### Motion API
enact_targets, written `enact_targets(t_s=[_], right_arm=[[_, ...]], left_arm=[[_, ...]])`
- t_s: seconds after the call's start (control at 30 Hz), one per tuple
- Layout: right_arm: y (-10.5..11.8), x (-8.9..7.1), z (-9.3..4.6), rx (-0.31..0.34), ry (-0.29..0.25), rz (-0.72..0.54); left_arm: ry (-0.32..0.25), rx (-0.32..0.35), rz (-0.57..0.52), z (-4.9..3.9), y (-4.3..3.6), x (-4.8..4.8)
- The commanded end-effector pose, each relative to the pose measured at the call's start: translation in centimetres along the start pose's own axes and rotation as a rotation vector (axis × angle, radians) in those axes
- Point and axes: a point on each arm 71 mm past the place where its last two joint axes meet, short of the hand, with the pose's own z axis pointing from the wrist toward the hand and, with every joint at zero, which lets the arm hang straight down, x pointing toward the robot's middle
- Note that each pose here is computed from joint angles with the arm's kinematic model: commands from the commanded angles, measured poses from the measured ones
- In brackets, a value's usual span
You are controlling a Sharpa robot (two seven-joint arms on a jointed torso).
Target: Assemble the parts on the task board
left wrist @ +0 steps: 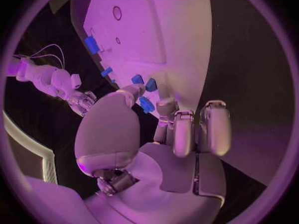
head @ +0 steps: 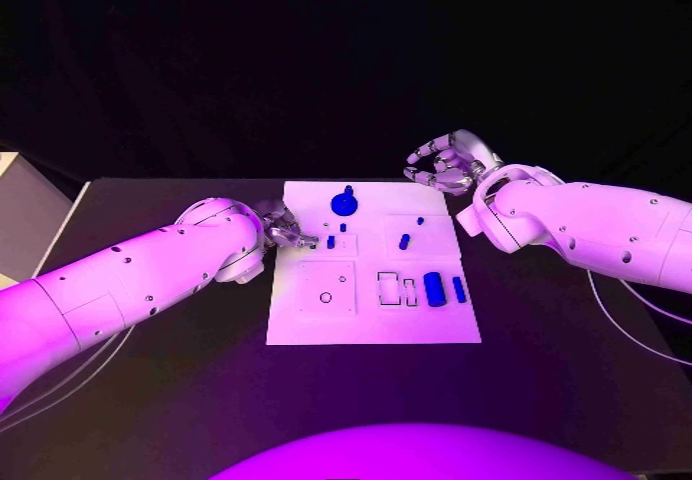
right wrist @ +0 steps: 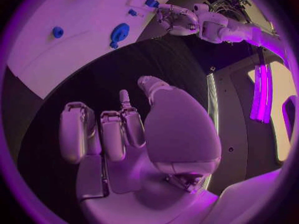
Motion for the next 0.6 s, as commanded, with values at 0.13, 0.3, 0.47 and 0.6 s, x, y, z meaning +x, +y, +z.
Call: enact_targets(t_s=[0.13, 0.3, 0.47, 0.6], right_arm=[[0.15, 0.06, -0.01, -0.017, 0.002, -0.006], [0.15, 0.05, -0.02, -0.017, 0.002, -0.006], [0.14, 0.04, -0.02, -0.017, 0.002, -0.006], [0.14, 0.04, -0.02, -0.017, 0.002, -0.006]], left_arm=[[-0.004, 0.002, -0.044, -0.03, 0.02, 0.03], [-0.002, 0.011, -0.081, -0.08, 0.07, -0.03], [-0.009, 0.028, -0.12, -0.19, 0.09, -0.26], [-0.016, 0.05, -0.167, -0.33, 0.06, -0.72]])
